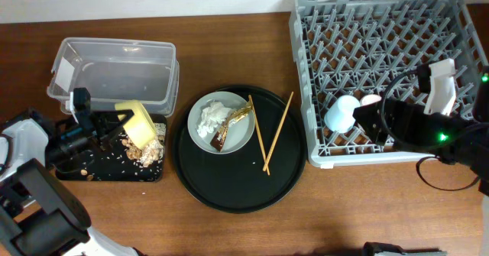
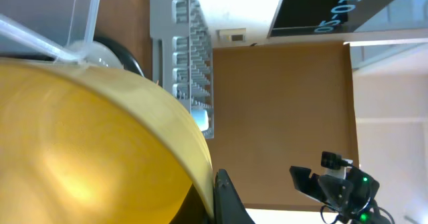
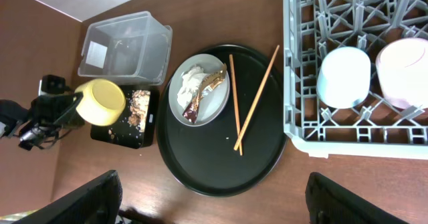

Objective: Sort waste into correct bins and load items into the dishwasher rack
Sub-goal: 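Tip the yellow bowl's food scraps onto the black tray with left gripper, then drop the snack wrapper into the clear plastic bin with left gripper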

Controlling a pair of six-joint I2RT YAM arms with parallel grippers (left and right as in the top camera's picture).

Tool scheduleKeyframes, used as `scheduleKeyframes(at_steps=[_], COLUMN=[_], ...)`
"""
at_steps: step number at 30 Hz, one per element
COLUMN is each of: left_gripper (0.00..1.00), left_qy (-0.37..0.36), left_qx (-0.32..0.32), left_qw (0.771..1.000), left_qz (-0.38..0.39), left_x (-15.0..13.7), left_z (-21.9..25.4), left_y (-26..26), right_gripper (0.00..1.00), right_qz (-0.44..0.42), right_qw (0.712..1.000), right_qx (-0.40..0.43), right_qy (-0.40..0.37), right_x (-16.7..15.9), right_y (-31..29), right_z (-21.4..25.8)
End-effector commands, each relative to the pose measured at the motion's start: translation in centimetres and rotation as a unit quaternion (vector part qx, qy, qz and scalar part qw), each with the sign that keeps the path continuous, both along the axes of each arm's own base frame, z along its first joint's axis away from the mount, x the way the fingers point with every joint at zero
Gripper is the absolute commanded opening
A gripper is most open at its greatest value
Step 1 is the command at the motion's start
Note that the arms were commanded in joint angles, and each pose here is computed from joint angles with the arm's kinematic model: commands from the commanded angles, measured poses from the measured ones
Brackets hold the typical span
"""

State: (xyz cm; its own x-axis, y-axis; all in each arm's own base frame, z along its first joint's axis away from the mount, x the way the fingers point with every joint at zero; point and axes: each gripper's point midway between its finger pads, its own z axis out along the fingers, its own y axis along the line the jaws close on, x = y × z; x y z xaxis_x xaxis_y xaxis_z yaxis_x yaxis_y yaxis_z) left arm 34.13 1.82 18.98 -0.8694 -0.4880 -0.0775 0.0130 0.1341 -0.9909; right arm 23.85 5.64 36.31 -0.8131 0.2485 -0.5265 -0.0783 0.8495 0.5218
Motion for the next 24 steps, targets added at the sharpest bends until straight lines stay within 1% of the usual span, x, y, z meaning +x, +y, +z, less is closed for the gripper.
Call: scheduleKeyframes(at_steps=[1,2,3,4,5,6,7,8,9,10,11,12,13,14,15,16,17,18,19,20,21,22,23,24], left_gripper=[0.00,0.00,0.00,0.00,0.00,0.00,0.00,0.00,0.00,0.00,0.00,0.00,0.00,0.01,0.05,0.36,0.62,0.66,0.77,0.87,0.87,0.87,0.87,0.83], left_qy=[-0.002,0.015,0.010,0.034,0.065,0.113,0.138,0.126,0.113,0.090,0.085,0.085,0.080,0.074,0.070,0.067,0.067,0.066,0.053,0.037,0.003,-0.016,-0.013,-0.019], left_qx=[0.053,0.060,0.090,0.145,0.203,0.304,0.447,0.536,0.602,0.639,0.644,0.649,0.659,0.667,0.683,0.689,0.686,0.684,0.698,0.708,0.712,0.708,0.703,0.686], left_qw=[0.998,0.997,0.992,0.978,0.960,0.924,0.859,0.807,0.763,0.732,0.721,0.709,0.687,0.674,0.659,0.654,0.661,0.667,0.666,0.667,0.672,0.680,0.691,0.702], left_qz=[-0.022,-0.049,-0.089,-0.145,-0.181,-0.203,-0.206,-0.213,-0.206,-0.218,-0.241,-0.262,-0.295,-0.309,-0.307,-0.305,-0.297,-0.289,-0.256,-0.229,-0.204,-0.189,-0.170,-0.191], left_x=[-0.8,-2.1,-3.2,-4.6,-5.6,-6.5,-7.1,-7.5,-7.9,-8.9,-10.4,-11.7,-13.3,-14.0,-14.1,-14.0,-13.2,-12.4,-10.0,-7.8,-4.6,-2.2,0.4,1.8], left_z=[-0.9,-0.3,0.3,0.4,-0.1,-1.6,-3.6,-4.8,-6.1,-8.4,-10.7,-12.2,-13.9,-14.9,-15.5,-15.6,-14.7,-13.4,-10.7,-9.2,-8.1,-8.2,-9.1,-10.8], left_y=[0.0,-1.3,-3.1,-5.8,-8.2,-10.1,-12.0,-13.8,-15.6,-18.6,-21.2,-22.6,-24.0,-24.7,-24.7,-24.6,-24.8,-25.1,-24.7,-24.1,-23.6,-23.1,-22.1,-22.1], right_gripper=[0.88,0.88,0.89,0.89,0.88,0.89,0.89,0.89,0.89,0.89,0.89,0.89,0.89,0.89,0.89,0.89,0.89,0.89,0.89,0.89,0.89,0.89,0.89,0.89], right_qz=[0.005,0.005,0.005,0.005,0.005,0.005,0.005,0.004,0.003,0.003,0.003,0.003,0.001,-0.003,-0.004,-0.004,-0.004,-0.004,-0.004,-0.004,-0.004,-0.004,-0.004,-0.004], right_qw=[1.000,1.000,1.000,1.000,1.000,1.000,1.000,1.000,1.000,1.000,1.000,1.000,1.000,1.000,1.000,1.000,1.000,1.000,1.000,1.000,1.000,1.000,1.000,1.000], right_qx=[0.001,0.001,0.000,0.000,0.000,0.000,-0.001,-0.002,-0.004,-0.004,-0.004,-0.004,-0.006,-0.012,-0.012,-0.012,-0.013,-0.013,-0.013,-0.013,-0.013,-0.013,-0.013,-0.013], right_qy=[0.003,0.004,0.003,0.000,-0.002,-0.001,-0.001,-0.001,-0.001,-0.001,-0.001,-0.001,0.000,0.001,0.001,0.001,0.001,0.001,0.001,0.001,0.001,0.001,0.001,0.001], right_x=[-0.2,-0.3,-0.2,-0.1,-0.1,-0.1,-0.1,0.0,0.0,0.0,0.0,0.0,0.0,0.0,0.0,0.0,0.1,0.1,0.1,0.1,0.1,0.1,0.1,0.1], right_y=[0.2,0.2,0.2,0.2,0.2,0.2,0.2,0.1,0.1,0.1,0.1,0.1,0.0,-0.2,-0.3,-0.3,-0.3,-0.3,-0.3,-0.3,-0.3,-0.3,-0.3,-0.3], right_z=[-0.1,-0.1,-0.1,0.0,0.0,0.0,0.0,-0.1,-0.1,-0.1,-0.1,-0.1,-0.1,-0.2,-0.3,-0.3,-0.3,-0.3,-0.3,-0.3,-0.3,-0.3,-0.3,-0.3])
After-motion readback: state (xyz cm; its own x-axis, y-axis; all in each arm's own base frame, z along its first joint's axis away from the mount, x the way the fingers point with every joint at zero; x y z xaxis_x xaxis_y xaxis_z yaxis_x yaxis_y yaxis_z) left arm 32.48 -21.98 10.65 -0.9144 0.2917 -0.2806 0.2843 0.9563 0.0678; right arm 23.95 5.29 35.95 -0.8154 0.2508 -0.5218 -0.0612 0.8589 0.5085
